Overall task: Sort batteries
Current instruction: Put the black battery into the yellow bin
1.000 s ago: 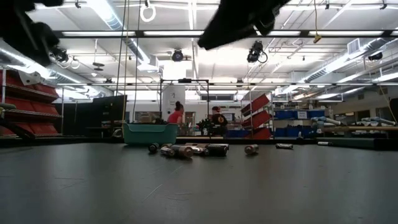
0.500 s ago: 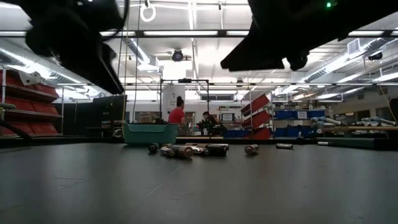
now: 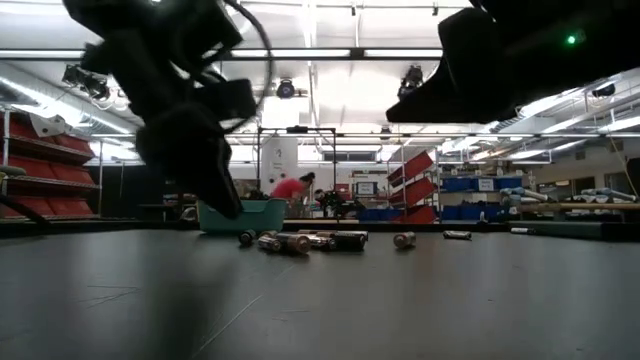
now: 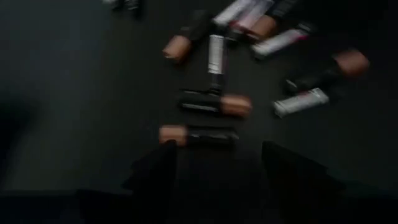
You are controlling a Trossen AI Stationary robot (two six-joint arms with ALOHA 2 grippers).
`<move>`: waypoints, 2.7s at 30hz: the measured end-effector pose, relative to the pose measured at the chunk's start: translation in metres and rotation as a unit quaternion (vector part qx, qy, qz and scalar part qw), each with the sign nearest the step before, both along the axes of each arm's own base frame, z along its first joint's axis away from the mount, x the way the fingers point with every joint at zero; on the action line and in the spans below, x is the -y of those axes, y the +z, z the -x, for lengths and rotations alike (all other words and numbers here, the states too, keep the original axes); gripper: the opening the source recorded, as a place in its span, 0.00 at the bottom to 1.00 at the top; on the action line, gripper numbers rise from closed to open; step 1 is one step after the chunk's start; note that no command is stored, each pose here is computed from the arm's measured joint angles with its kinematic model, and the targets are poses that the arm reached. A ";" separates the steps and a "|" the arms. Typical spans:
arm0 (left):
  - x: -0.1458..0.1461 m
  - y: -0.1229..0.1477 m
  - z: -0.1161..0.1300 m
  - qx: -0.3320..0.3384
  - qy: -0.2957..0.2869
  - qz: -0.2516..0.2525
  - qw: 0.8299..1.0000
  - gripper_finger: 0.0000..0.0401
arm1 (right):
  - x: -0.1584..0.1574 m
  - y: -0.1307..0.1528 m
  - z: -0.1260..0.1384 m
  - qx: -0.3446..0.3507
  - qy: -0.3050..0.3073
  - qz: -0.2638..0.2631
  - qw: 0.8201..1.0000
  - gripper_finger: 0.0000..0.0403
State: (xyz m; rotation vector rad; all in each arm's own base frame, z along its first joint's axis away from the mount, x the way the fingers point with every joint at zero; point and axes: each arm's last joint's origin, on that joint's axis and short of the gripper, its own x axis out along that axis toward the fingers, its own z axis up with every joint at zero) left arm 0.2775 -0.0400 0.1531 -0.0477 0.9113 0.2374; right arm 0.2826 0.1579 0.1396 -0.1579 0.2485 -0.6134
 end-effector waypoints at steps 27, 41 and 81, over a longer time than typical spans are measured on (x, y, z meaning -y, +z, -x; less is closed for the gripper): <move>-0.029 -0.010 -0.011 -0.011 -0.032 0.011 0.999 0.70 | 0.015 0.011 -0.016 0.001 0.063 0.023 0.998 0.27; -0.033 -0.010 -0.011 0.027 0.126 0.078 0.989 0.69 | 0.017 0.011 -0.018 0.003 0.072 0.018 0.997 0.27; -0.012 -0.003 0.011 -0.021 0.219 0.097 0.971 0.67 | 0.016 0.014 -0.019 0.009 0.085 0.019 0.996 0.27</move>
